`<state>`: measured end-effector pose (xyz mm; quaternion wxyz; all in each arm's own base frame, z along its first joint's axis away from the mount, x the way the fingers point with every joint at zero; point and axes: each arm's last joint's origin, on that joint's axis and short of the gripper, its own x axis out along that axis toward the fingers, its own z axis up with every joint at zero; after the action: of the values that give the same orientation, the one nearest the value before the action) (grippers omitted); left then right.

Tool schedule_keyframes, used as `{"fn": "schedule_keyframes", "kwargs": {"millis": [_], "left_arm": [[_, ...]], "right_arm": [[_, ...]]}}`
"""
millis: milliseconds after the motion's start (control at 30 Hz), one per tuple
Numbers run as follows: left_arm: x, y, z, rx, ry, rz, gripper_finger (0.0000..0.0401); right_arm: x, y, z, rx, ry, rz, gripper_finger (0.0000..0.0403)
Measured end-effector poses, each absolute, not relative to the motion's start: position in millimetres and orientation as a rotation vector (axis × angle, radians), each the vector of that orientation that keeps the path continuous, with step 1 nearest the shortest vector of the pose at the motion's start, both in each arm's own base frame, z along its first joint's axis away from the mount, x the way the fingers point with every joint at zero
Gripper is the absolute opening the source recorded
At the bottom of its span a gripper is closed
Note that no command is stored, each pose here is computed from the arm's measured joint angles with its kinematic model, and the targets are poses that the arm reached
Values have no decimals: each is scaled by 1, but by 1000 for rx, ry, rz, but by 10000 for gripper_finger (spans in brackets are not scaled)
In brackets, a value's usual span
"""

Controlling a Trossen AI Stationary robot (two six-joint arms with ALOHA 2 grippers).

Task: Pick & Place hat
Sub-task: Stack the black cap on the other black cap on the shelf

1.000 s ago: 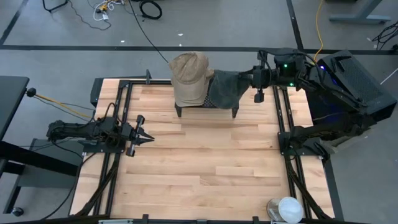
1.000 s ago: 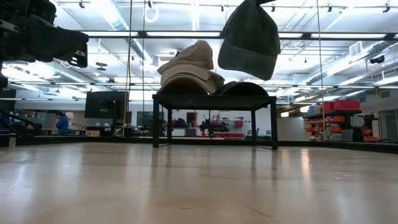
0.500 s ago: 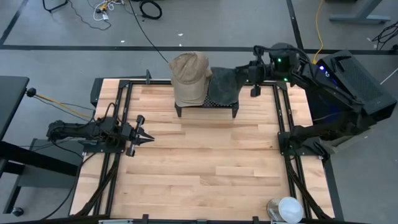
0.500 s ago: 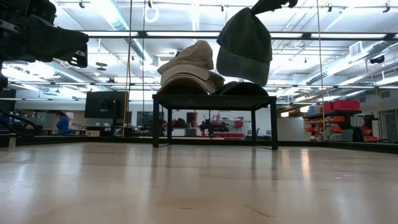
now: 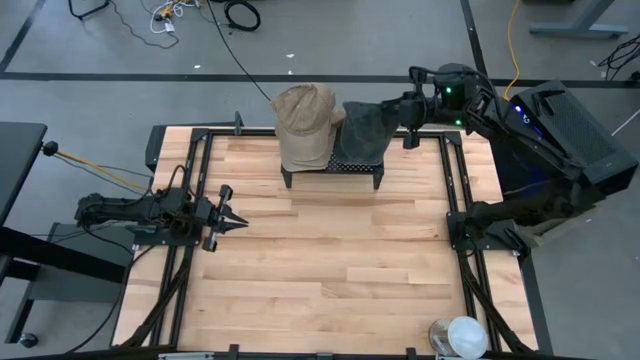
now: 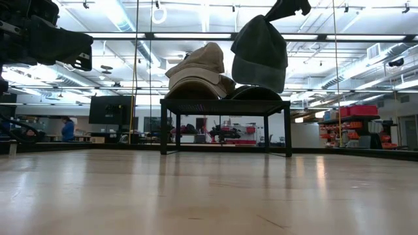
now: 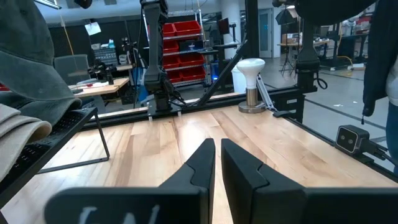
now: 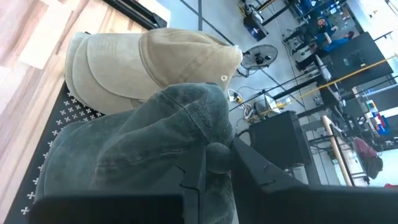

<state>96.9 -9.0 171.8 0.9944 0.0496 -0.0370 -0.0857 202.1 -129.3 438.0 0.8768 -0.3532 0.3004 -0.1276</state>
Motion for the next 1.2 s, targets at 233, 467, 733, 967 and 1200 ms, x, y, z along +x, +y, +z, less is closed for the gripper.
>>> {"fn": "schedule_keyframes", "kwargs": {"millis": [233, 467, 733, 967, 1200], "left_arm": [[97, -9, 172, 99, -74, -172, 34], [97, -9, 172, 99, -74, -172, 34], [97, -9, 172, 99, -74, -172, 34], [97, -9, 172, 99, -74, -172, 34], [97, -9, 172, 99, -74, -172, 34]], "right_arm": [[207, -132, 434, -729, 639, -255, 48], [213, -136, 429, -711, 656, -247, 49], [221, -142, 422, -697, 678, -232, 49], [231, -149, 417, -697, 677, -238, 49], [239, -161, 410, -689, 688, -262, 50]]}}
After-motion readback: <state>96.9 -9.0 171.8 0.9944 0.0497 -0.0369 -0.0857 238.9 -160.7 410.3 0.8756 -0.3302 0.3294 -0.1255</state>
